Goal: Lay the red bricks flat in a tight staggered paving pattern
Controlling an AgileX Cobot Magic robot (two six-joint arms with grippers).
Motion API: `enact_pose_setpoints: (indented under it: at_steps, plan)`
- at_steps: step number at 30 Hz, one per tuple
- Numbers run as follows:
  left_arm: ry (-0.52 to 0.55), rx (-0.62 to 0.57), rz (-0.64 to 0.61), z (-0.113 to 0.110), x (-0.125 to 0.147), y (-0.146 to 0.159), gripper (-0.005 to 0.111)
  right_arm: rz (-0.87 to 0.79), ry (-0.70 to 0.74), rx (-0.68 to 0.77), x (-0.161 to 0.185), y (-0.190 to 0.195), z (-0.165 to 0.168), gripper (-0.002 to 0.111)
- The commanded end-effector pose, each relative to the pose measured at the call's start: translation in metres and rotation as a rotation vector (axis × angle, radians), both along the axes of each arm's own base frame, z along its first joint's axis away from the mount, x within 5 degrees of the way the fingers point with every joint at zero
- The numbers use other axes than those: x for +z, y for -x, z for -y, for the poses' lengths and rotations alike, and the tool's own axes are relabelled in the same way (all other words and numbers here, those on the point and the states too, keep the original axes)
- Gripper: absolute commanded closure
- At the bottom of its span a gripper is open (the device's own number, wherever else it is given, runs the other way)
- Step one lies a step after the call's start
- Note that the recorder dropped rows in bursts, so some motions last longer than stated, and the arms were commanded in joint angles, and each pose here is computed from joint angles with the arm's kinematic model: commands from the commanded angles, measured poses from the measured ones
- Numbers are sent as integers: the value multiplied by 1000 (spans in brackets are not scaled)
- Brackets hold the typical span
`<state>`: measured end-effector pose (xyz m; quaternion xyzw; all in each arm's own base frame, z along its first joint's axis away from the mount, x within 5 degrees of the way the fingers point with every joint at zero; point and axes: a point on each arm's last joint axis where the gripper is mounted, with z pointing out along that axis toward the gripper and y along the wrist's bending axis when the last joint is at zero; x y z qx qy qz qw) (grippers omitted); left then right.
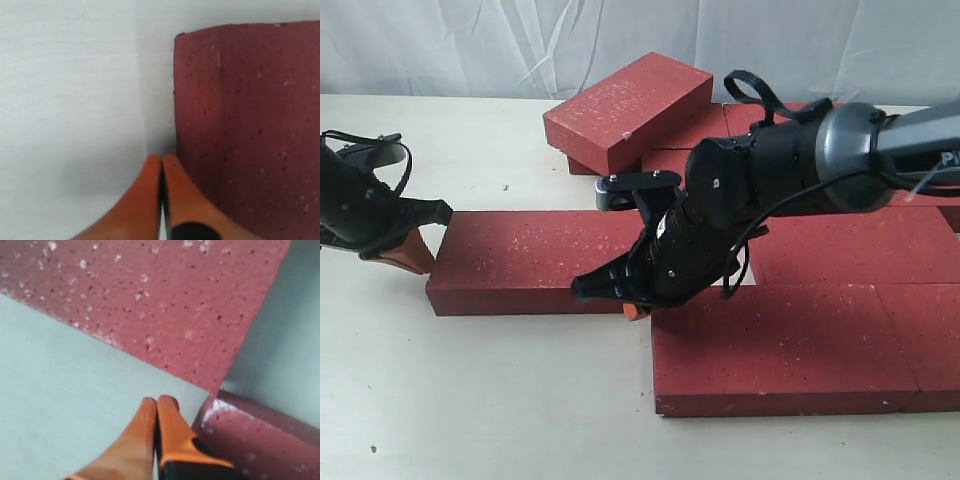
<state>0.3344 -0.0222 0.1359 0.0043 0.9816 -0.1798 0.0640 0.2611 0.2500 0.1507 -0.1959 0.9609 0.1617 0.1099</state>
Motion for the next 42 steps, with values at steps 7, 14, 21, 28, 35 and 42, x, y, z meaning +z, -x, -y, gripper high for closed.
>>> enact_pose_setpoints:
  at_steps: [7,14,21,28,35,42]
  plan:
    - [-9,4,22,1,0,-2,107,190,-82,-40,63,-13,26,109]
    - [-10,9,29,1,0,-3,107,200,-84,-103,67,-25,44,109]
    - [14,10,41,3,0,-4,107,203,-86,-106,67,-26,45,109]
    - [102,-13,38,10,-1,-4,107,203,-86,-106,67,-26,45,109]
    - [116,-6,32,11,-1,-4,107,203,-86,-106,67,-26,45,109]
    - [109,-44,44,26,-1,-4,107,203,-86,-106,67,-26,45,109]
